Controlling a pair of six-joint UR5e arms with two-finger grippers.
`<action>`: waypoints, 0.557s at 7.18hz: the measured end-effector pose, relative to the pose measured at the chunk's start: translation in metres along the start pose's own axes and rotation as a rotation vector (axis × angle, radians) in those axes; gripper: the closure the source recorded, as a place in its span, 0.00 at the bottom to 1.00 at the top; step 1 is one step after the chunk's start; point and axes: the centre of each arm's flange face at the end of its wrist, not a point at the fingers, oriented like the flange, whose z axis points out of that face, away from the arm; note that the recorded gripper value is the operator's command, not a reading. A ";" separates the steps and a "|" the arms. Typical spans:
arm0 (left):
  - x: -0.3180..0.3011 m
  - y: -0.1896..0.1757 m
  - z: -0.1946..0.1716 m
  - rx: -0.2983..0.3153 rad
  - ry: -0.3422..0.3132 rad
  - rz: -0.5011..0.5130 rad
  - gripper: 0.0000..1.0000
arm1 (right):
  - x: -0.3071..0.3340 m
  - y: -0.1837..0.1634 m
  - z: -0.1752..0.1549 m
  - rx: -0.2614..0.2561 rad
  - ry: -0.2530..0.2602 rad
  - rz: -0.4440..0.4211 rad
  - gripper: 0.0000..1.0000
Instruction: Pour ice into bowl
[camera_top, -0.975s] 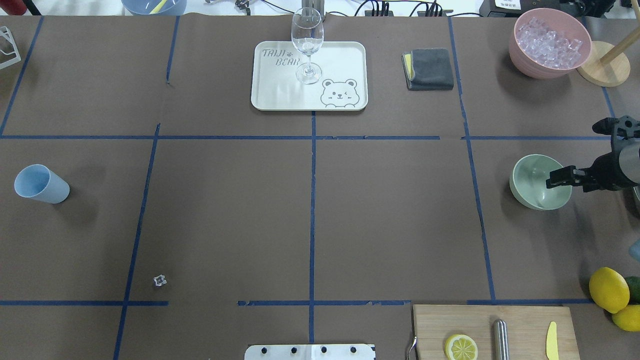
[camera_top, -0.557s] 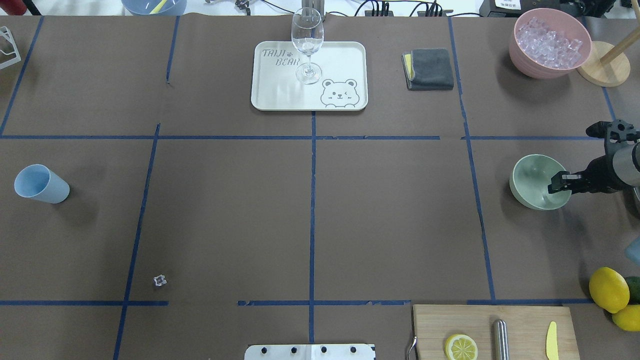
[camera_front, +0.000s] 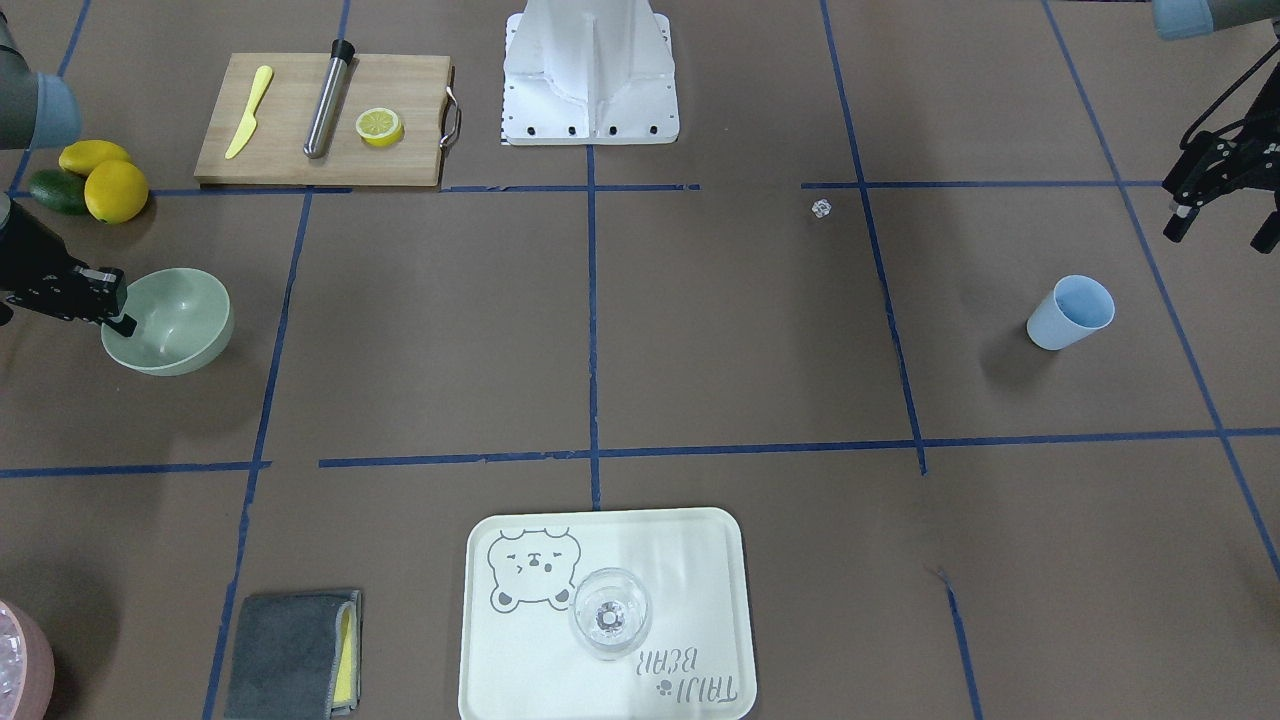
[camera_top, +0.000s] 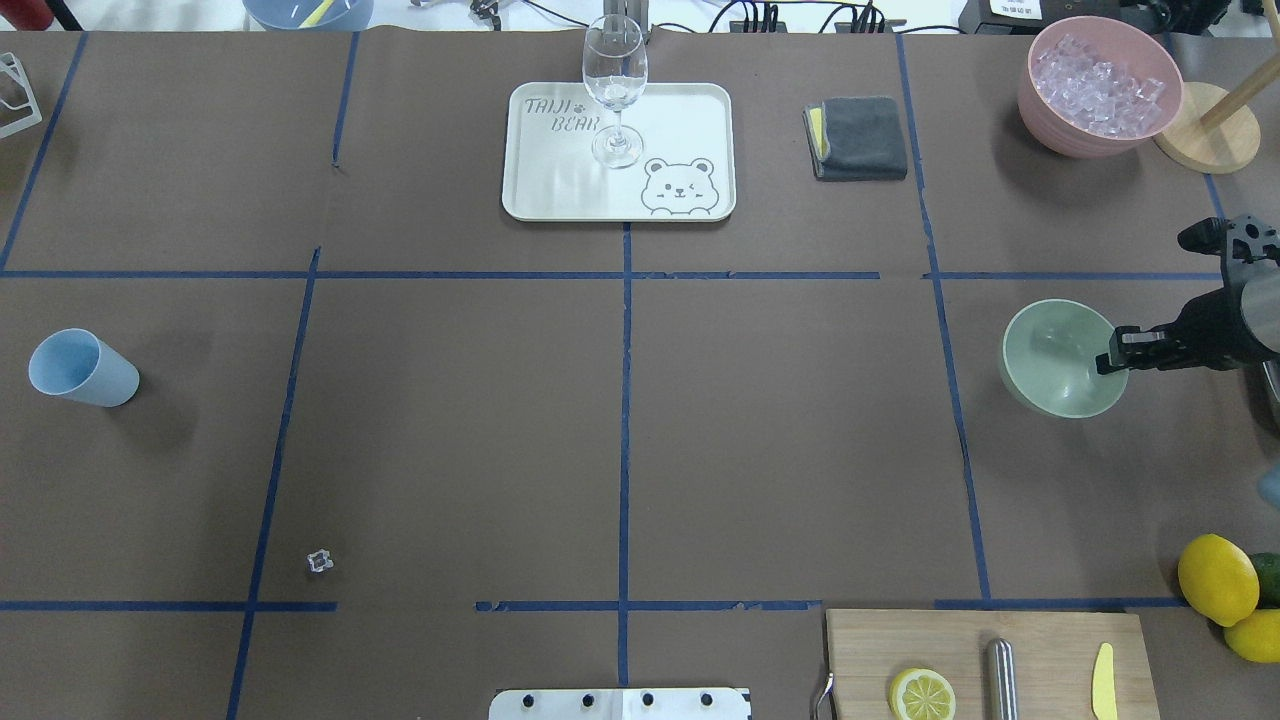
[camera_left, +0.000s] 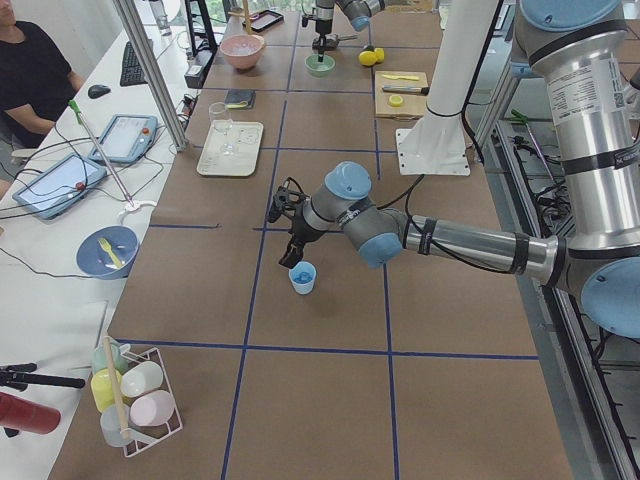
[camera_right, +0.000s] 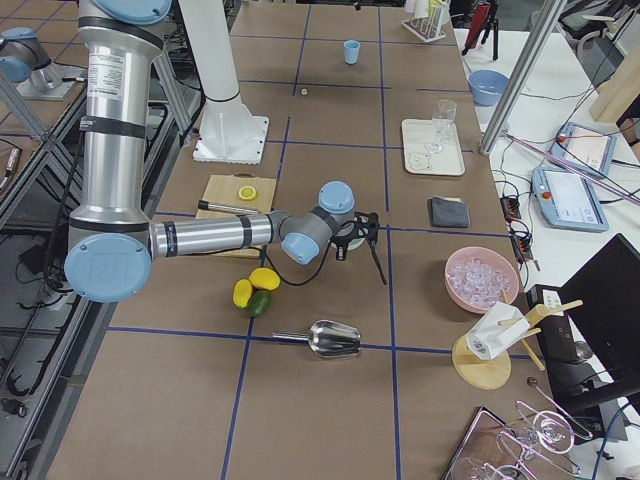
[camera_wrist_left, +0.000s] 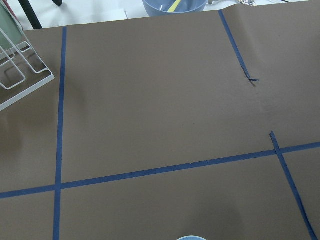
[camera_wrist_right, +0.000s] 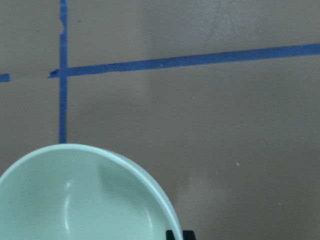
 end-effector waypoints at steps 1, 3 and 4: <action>0.004 0.005 0.005 0.016 -0.012 0.006 0.00 | -0.034 -0.016 -0.011 -0.001 -0.042 0.010 1.00; 0.008 0.040 0.012 0.060 -0.029 -0.003 0.00 | -0.145 -0.048 -0.020 -0.032 -0.105 0.088 1.00; 0.015 0.065 0.018 0.072 -0.031 -0.026 0.00 | -0.210 -0.046 -0.012 -0.051 -0.124 0.128 1.00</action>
